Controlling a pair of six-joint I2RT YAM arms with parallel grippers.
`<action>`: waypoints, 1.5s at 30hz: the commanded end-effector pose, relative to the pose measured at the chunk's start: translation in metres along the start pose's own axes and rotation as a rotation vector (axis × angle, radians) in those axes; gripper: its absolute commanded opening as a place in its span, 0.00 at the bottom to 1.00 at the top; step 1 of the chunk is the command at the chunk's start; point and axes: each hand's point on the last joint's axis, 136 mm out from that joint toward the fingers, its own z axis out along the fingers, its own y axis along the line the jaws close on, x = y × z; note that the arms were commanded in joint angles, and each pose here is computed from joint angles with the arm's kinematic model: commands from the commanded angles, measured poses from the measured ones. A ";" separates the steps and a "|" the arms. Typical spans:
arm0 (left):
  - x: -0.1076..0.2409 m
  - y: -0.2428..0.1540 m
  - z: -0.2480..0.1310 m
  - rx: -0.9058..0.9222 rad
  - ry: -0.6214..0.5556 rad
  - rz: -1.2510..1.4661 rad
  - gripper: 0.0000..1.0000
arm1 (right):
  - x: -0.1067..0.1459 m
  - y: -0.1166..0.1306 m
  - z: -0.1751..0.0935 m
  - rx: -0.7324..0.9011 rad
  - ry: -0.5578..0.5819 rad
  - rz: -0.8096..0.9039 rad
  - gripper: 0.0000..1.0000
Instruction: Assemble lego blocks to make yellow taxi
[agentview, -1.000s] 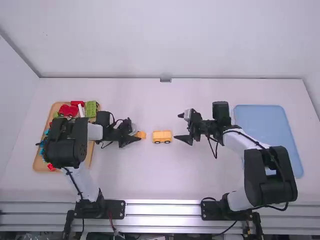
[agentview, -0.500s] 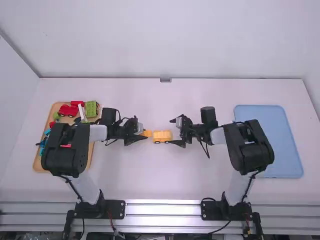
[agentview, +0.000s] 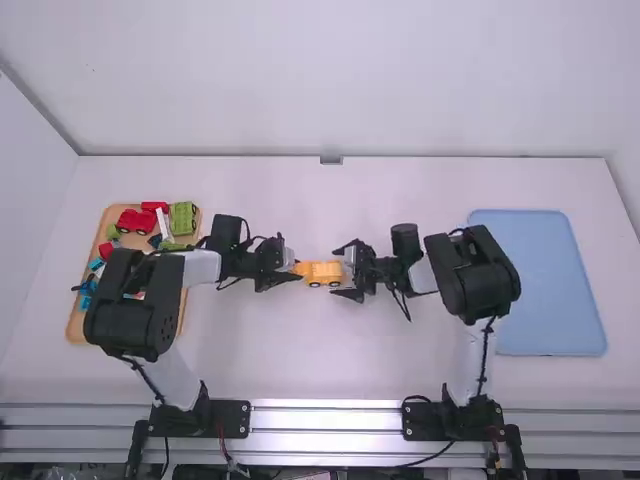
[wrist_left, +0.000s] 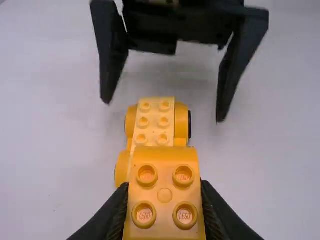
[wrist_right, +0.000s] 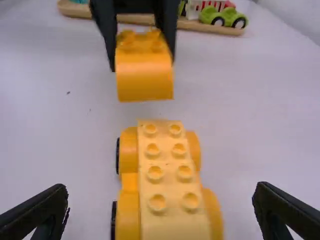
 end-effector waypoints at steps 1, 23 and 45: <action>-0.014 0.002 -0.002 0.005 -0.044 0.018 0.14 | 0.011 -0.002 0.010 0.000 0.031 0.015 0.99; -0.022 0.002 0.026 0.043 -0.131 0.010 0.13 | 0.017 -0.006 0.017 -0.030 0.024 0.045 0.65; -0.019 0.006 0.058 0.119 -0.170 -0.016 0.13 | 0.018 -0.002 0.017 -0.040 0.023 0.051 0.56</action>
